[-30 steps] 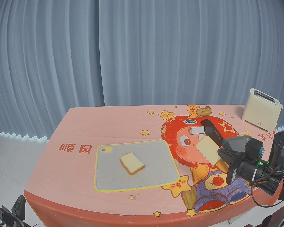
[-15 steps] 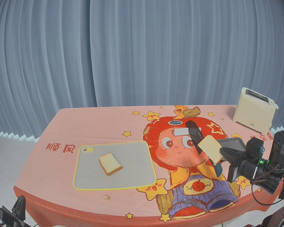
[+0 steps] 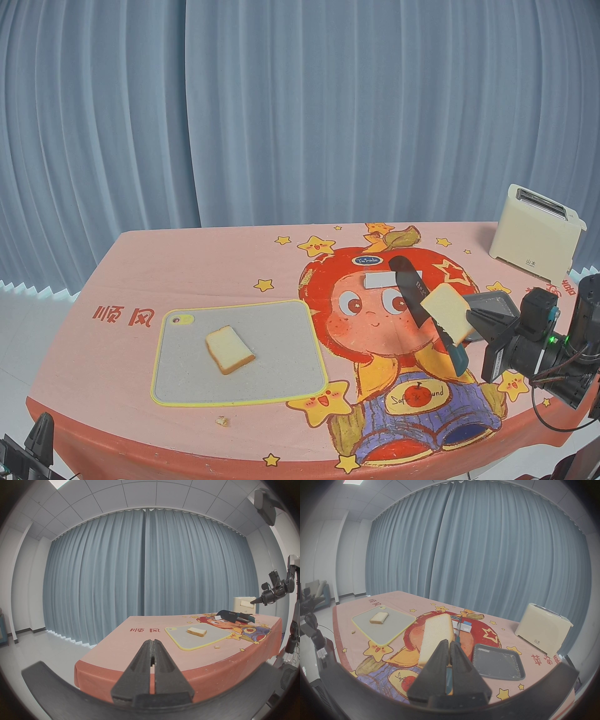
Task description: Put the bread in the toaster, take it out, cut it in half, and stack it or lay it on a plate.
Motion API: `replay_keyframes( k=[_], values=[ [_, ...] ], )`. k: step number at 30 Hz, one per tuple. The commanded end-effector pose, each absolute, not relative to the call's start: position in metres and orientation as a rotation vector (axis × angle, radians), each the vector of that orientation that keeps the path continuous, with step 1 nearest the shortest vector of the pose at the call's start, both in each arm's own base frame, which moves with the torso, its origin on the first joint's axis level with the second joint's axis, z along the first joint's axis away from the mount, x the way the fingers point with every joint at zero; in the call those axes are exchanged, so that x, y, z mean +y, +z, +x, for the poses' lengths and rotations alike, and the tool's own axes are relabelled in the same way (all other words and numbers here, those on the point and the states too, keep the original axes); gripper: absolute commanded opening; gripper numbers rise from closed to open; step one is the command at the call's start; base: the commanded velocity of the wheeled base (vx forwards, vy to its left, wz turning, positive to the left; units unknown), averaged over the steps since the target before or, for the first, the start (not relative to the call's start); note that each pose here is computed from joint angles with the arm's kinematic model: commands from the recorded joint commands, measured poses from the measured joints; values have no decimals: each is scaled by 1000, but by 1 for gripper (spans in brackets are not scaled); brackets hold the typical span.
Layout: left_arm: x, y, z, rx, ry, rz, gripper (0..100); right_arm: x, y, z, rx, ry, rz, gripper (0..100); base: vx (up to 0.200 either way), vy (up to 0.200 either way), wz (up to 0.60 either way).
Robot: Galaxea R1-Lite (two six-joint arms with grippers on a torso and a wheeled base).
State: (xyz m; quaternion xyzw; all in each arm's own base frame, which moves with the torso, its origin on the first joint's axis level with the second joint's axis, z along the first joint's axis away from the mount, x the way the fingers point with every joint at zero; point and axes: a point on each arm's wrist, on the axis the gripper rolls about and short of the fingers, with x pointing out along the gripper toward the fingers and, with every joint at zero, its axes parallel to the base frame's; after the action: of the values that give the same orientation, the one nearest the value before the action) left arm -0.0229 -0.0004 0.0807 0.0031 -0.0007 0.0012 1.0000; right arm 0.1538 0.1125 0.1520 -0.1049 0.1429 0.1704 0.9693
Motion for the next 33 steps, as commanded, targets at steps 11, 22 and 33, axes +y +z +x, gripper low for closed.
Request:
replay_keyframes(
  k=[11, 22, 33],
  values=[
    [0, 75, -23, 0, 8, 6, 0, 113, 152, 154, 289, 347, -214, 0, 0, -200, 0],
    [0, 75, -23, 0, 8, 6, 0, 114, 153, 153, 286, 351, -213, 0, 0, -18, 0],
    [0, 75, -23, 0, 8, 6, 0, 115, 153, 154, 286, 354, -212, 0, 0, 0, 0]
  ],
)
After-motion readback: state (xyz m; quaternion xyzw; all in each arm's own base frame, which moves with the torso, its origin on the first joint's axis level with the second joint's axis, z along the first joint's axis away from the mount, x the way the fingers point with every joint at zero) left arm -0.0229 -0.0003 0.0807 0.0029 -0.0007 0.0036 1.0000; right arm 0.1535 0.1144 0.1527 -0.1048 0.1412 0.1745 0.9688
